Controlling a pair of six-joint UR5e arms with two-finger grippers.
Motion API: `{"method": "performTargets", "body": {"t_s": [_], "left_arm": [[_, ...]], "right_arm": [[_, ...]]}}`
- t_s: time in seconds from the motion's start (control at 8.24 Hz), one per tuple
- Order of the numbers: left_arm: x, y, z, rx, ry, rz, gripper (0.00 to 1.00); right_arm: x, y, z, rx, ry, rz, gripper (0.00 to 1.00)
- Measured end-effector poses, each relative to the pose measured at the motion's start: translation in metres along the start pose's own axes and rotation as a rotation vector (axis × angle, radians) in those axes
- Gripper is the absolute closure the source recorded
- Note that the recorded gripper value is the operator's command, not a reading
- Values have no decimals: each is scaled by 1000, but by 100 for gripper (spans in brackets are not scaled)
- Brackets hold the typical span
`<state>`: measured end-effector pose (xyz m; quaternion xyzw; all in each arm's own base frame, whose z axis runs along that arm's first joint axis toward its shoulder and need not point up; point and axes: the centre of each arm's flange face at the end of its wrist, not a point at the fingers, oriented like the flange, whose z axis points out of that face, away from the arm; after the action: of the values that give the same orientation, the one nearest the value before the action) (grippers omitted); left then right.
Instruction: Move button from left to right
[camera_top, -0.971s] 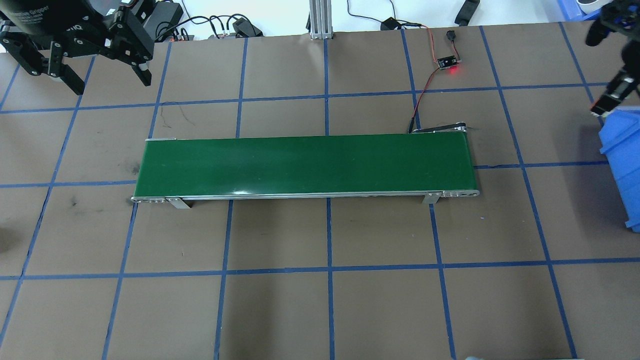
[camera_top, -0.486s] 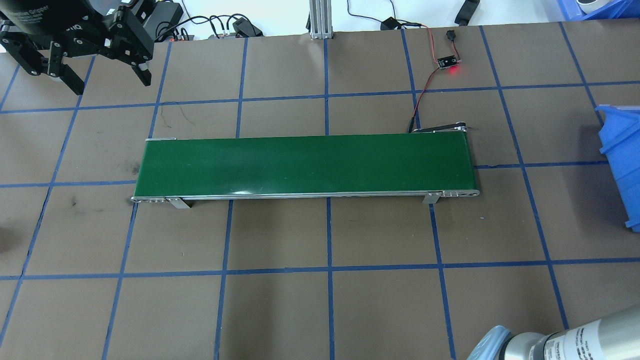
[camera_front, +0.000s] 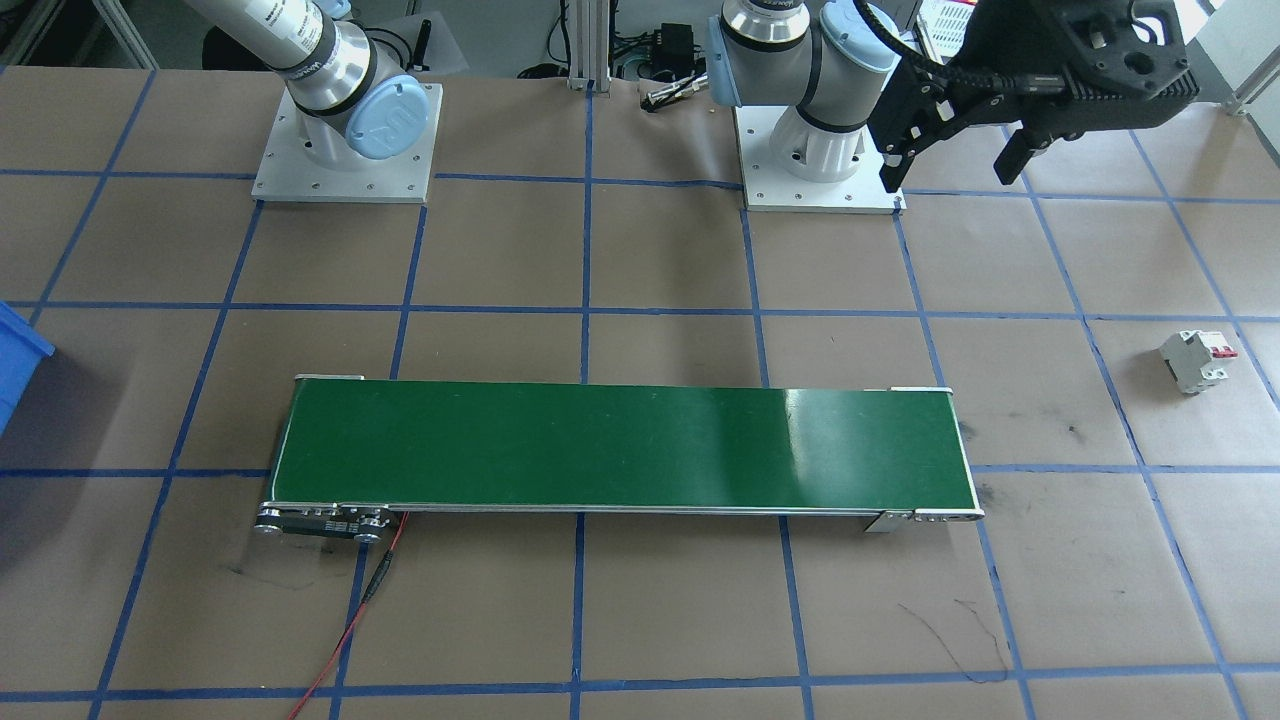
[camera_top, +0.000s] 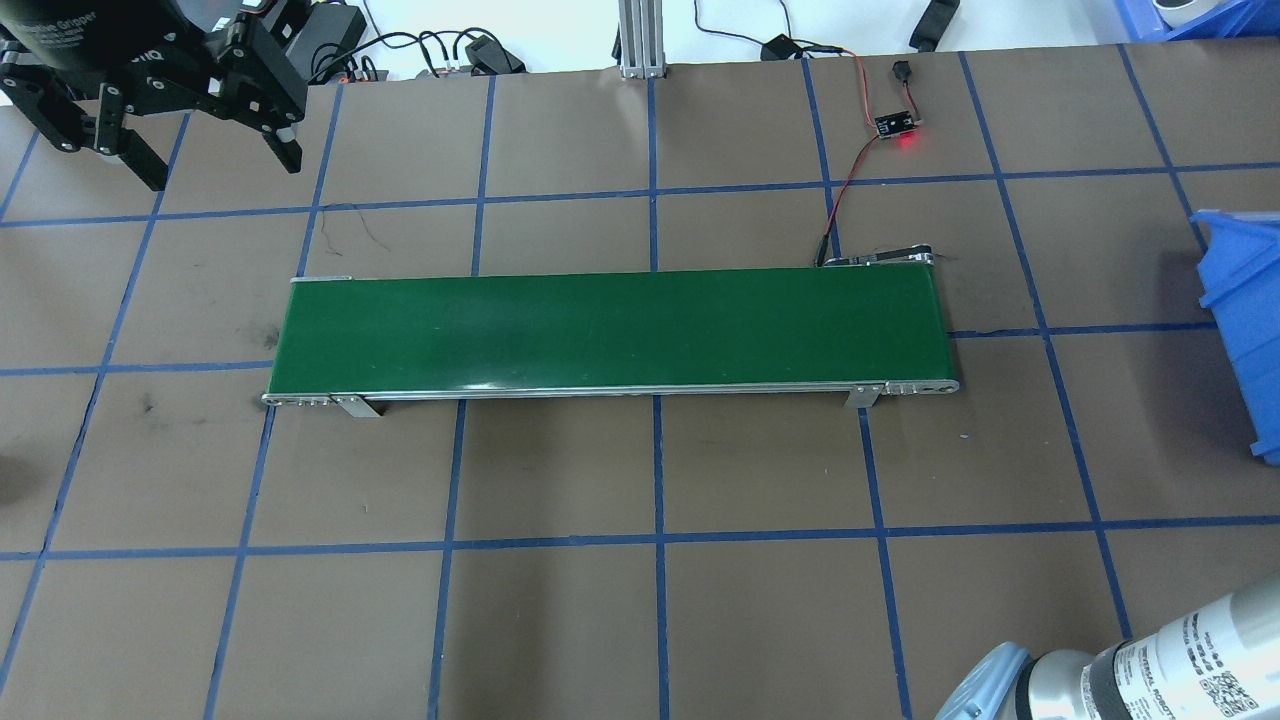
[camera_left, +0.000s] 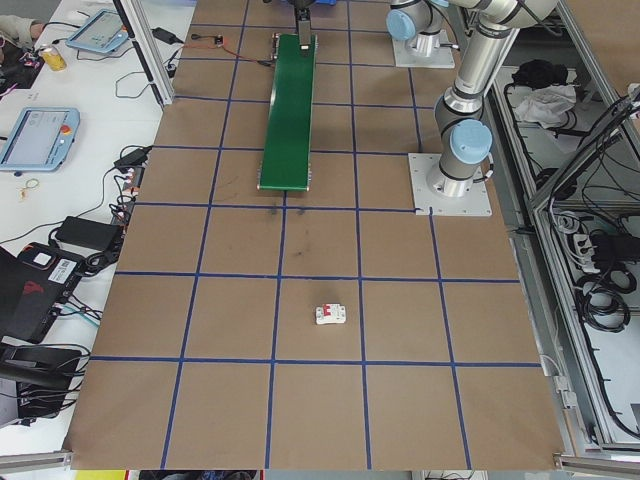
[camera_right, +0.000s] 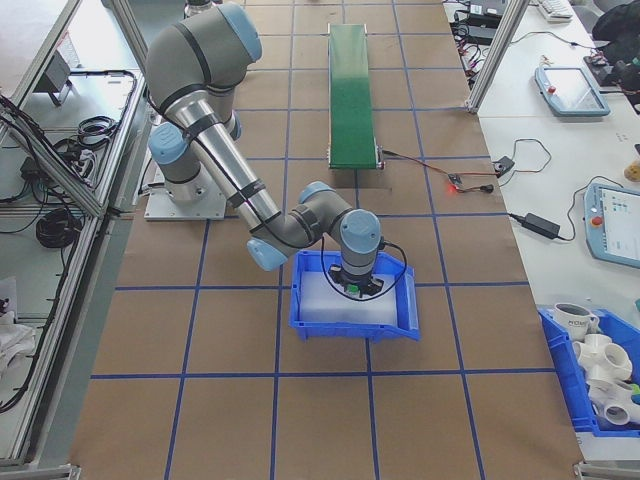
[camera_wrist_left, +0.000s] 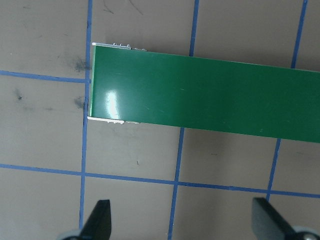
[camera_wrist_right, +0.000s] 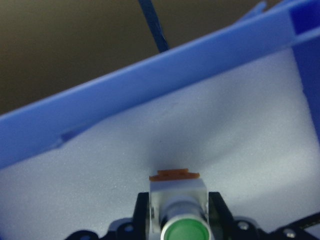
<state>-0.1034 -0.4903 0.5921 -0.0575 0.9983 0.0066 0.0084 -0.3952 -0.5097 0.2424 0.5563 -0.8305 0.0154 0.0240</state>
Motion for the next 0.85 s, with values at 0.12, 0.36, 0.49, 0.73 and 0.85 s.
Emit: {"method": "performTargets", "body": {"t_s": [0.12, 0.36, 0.49, 0.73, 0.85], "left_arm": [[0, 0, 0, -1, 0, 0, 0], [0, 0, 0, -1, 0, -1, 0], [0, 0, 0, -1, 0, 0, 0], [0, 0, 0, 0, 0, 0, 0], [0, 0, 0, 0, 0, 0, 0]], "right_arm": [[0, 1, 3, 0, -4, -3, 0], [-1, 1, -2, -4, 1, -3, 0], [-1, 1, -9, -10, 11, 1, 0], [-5, -2, -38, -24, 48, 36, 0], [-10, -9, -64, -26, 65, 88, 0]]}}
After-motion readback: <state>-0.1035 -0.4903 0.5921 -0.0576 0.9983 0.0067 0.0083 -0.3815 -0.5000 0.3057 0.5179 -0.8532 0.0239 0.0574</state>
